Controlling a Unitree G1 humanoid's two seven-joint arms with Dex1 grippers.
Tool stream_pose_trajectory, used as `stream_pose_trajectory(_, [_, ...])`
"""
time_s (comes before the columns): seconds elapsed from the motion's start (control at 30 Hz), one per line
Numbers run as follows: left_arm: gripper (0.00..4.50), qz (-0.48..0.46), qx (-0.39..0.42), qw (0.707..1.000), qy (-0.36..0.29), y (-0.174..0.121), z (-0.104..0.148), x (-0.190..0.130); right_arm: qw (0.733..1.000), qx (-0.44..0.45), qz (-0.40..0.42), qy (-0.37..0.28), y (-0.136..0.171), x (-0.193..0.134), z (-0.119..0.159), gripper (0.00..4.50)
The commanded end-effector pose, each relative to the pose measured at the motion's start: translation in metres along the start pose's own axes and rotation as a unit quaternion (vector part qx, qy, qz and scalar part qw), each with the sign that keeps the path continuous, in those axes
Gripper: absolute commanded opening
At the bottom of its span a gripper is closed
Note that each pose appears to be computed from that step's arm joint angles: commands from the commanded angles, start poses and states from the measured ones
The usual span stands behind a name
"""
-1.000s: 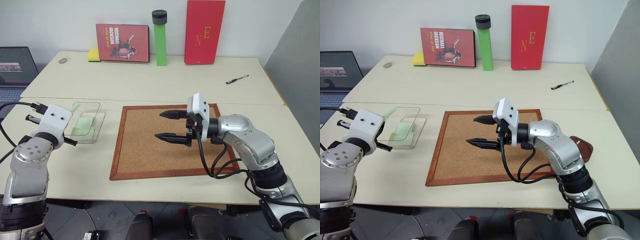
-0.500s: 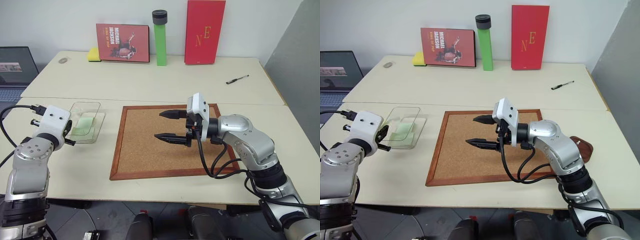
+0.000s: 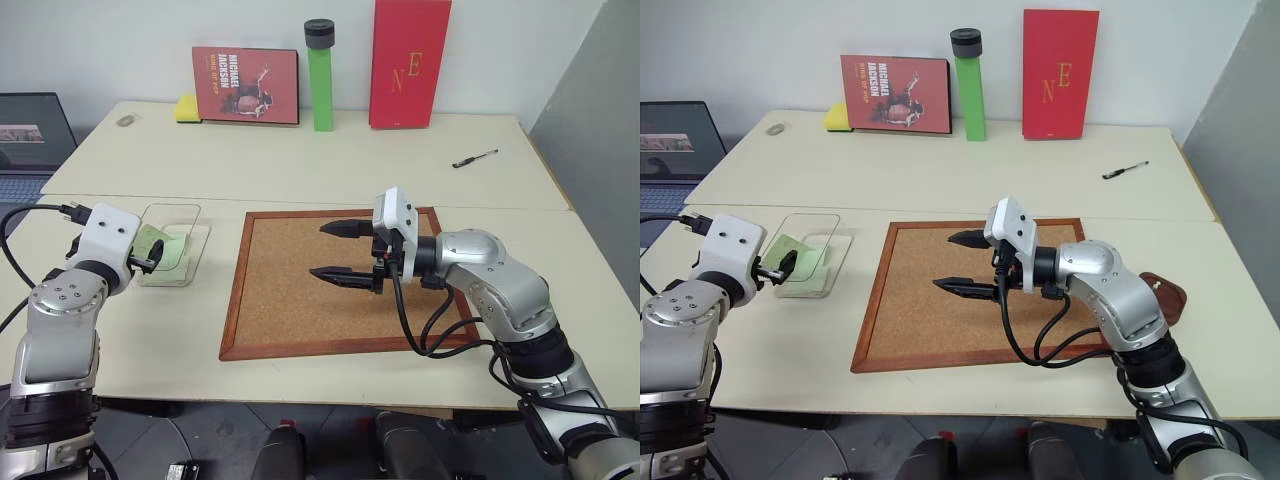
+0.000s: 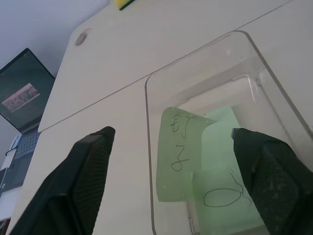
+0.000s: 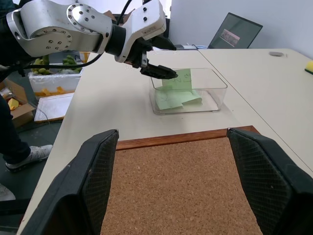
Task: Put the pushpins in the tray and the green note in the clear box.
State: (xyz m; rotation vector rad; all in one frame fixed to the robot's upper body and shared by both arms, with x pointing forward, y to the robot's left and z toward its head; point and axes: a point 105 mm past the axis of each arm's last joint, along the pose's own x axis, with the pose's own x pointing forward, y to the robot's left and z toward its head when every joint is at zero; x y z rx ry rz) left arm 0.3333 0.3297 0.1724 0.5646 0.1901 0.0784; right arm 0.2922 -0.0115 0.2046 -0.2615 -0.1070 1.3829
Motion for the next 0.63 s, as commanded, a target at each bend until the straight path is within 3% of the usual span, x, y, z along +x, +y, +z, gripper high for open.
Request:
stream_pose_trajectory(0.03, [4.42,-0.020,-0.006,0.994,-0.111,-0.003,0.056,-0.003,0.999,-0.026,-0.025,-0.027,-0.002,-0.008,0.018,3.74])
stream_pose_trajectory(0.13, [4.42,-0.060,-0.064,0.984,-0.155,-0.019,0.082,-0.001,0.996,-0.028,-0.072,-0.040,-0.012,-0.019,0.023,3.74])
stream_pose_trajectory(0.3, [4.42,-0.150,-0.083,0.967,-0.188,-0.063,0.106,0.001,0.978,0.009,-0.202,-0.046,-0.026,-0.055,0.012,3.74])
stream_pose_trajectory(0.43, [4.42,-0.194,-0.100,0.957,-0.192,-0.091,0.112,0.003,0.956,0.010,-0.294,-0.023,-0.021,-0.086,-0.010,3.74])
stream_pose_trajectory(0.63, [4.42,-0.281,-0.116,0.930,-0.208,-0.117,0.115,0.001,0.947,0.006,-0.321,0.009,-0.003,-0.108,-0.020,3.74])
